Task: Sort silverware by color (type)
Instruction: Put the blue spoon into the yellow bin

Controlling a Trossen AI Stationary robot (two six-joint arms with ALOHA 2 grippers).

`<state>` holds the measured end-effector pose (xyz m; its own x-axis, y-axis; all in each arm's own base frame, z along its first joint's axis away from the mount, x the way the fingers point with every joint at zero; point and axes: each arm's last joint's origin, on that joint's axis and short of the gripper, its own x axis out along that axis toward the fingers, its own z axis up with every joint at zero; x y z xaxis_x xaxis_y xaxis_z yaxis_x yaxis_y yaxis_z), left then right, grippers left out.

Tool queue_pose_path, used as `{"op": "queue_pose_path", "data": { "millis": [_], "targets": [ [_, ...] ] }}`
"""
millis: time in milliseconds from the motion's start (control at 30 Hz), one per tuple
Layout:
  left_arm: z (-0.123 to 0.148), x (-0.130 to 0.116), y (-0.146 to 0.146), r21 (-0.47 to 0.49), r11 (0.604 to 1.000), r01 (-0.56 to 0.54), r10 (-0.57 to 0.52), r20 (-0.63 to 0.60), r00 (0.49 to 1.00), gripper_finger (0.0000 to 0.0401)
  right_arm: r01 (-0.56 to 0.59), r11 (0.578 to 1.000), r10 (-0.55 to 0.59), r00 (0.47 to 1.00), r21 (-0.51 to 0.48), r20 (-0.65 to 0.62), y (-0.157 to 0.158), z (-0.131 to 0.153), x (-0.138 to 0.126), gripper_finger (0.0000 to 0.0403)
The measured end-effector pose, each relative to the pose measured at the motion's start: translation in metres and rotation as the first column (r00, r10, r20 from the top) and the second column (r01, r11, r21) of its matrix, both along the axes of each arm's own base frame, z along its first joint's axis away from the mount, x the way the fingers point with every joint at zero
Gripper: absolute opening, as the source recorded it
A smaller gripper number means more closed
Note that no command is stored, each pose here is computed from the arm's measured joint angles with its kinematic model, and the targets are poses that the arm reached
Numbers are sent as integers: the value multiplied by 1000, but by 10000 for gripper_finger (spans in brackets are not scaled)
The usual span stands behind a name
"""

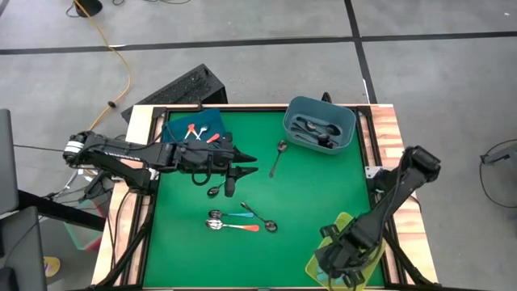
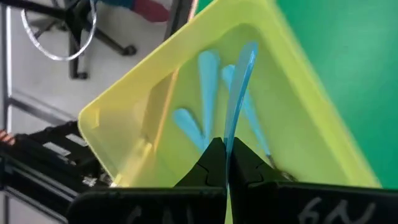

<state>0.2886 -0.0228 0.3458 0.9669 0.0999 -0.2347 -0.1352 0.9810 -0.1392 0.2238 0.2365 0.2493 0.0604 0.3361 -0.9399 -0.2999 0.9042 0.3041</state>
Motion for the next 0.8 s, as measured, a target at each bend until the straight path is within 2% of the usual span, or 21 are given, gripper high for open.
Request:
{"op": "queue_pose_path", "data": {
  "millis": [433,633,800],
  "targets": [
    [-2,0,0,-12,1000,-3,3,-21,1000,126,-117,990,108,988,-79,-108,32,-50,-5,11],
    [-2,0,0,-11,1000,-3,3,-21,1000,126,-128,986,114,986,-110,-123,36,-63,-3,13],
    [-2,0,0,-6,1000,-2,2,-21,1000,126,-111,983,99,991,-149,-85,35,-64,-2,25]
  ]
}}
